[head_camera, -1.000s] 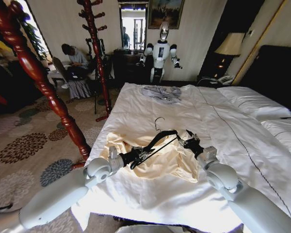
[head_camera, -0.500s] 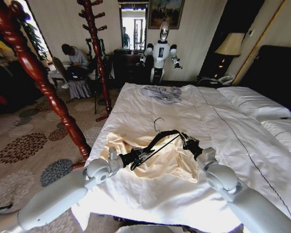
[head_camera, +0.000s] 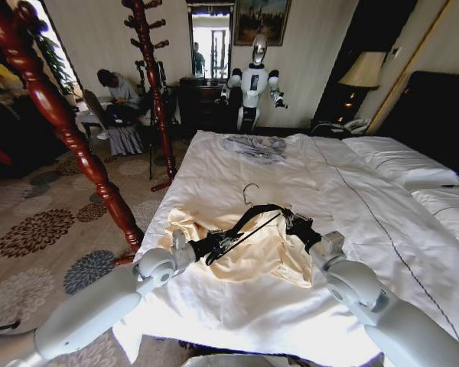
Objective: Pick up the clothes from the bed and hang them on the clothes hanger.
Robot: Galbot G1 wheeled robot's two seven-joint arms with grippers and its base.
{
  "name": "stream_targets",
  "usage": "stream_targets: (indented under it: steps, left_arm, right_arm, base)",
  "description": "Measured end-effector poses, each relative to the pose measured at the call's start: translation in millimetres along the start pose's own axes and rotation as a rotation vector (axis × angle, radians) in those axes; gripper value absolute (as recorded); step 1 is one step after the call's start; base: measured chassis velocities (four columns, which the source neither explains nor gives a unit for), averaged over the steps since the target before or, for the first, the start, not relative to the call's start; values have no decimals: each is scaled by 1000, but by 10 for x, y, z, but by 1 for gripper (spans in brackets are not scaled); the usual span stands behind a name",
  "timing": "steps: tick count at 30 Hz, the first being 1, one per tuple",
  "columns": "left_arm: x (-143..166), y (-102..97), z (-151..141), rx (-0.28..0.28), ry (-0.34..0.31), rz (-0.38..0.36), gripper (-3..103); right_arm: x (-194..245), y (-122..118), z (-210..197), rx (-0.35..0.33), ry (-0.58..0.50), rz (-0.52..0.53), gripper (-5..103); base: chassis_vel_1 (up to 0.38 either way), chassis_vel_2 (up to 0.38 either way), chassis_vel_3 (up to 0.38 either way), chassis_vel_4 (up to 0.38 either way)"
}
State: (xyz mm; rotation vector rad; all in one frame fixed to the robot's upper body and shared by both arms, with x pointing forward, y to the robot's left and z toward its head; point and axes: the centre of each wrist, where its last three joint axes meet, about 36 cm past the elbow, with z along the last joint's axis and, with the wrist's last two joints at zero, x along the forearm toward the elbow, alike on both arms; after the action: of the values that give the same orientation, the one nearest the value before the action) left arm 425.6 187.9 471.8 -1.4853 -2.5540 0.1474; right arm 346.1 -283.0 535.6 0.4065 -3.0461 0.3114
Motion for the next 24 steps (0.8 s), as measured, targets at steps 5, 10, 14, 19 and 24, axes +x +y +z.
stream_targets:
  steps: [5, 10, 14, 19, 24]
  left_arm:
    - [-47, -5, 32, 10, 0, 1, 18]
    - [-118, 7, 54, 18, -4, 2, 18]
    - [-193, 23, 62, 24, -9, 1, 18]
    - [-267, 9, 84, 34, -12, 3, 18]
    - [-348, -40, 73, 50, -30, 0, 18]
  right_arm:
    - [49, 21, -189, -51, -19, -10, 1]
    - [89, 38, -311, -78, -40, -16, 1]
    - [109, 26, -401, -102, -57, -12, 1]
    - [128, 33, -460, -125, -63, -14, 1]
    - [194, 137, -366, -157, -21, -35, 1]
  base:
    - [0, 0, 0, 0]
    - [0, 0, 0, 0]
    - [0, 0, 0, 0]
    - [0, 0, 0, 0]
    - [0, 0, 0, 0]
